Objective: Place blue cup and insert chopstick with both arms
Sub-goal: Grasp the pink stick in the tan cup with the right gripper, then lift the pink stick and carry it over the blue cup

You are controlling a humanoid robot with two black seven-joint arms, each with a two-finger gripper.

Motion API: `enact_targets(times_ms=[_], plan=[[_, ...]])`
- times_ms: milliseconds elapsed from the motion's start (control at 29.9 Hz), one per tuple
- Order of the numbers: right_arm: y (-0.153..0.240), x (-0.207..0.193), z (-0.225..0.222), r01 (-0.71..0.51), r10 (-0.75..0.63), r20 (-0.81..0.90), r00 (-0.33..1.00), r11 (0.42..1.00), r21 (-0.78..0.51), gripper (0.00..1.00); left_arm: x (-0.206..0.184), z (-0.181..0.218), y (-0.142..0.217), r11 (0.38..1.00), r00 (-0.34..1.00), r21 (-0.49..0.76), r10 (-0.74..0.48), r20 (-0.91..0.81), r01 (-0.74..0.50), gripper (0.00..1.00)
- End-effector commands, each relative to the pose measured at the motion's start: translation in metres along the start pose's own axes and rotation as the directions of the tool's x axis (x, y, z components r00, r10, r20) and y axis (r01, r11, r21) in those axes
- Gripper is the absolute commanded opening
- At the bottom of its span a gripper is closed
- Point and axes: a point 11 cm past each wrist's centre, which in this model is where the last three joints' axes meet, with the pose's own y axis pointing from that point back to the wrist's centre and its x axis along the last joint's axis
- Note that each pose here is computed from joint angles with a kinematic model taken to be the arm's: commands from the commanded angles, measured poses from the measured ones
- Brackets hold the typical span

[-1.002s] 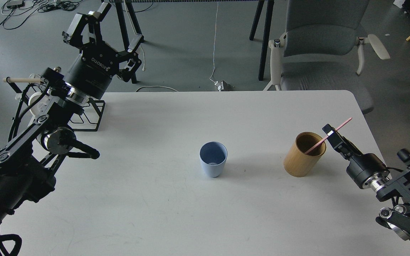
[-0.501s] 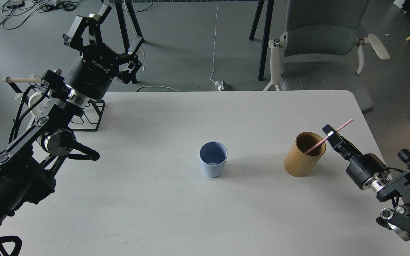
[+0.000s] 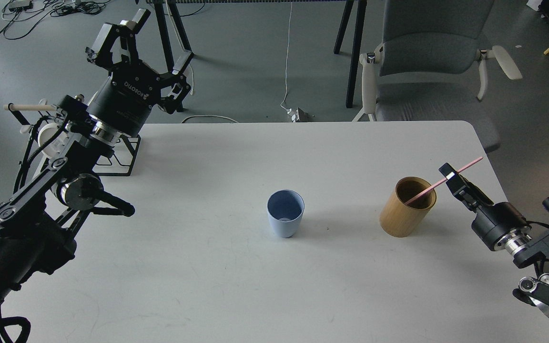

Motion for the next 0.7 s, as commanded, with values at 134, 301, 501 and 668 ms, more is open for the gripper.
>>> enact_targets(times_ms=[134,301,501,668], plan=[[0.013,0.039,-0.012,-0.023,0.024,-0.041,0.999,0.999,0.031,0.04,-0.002,-0.004,0.000,1.000,1.000,0.000,0.000,-0.011,0.000,0.97],[0.033,0.080,-0.034,-0.028,0.035,-0.094,0.995,0.997,0.072,0.03,-0.002,-0.005,0.000,1.000,1.000,0.002,0.001,-0.010,-0.001,0.97],[0.037,0.121,-0.070,-0.067,0.088,-0.141,0.986,0.986,0.150,0.02,0.017,-0.013,0.011,0.998,0.998,0.035,0.061,0.004,-0.061,0.97],[0.010,0.158,-0.111,-0.138,0.189,-0.167,0.968,0.951,0.277,0.01,0.033,-0.022,0.027,0.990,0.993,0.067,0.120,0.012,-0.120,0.98]])
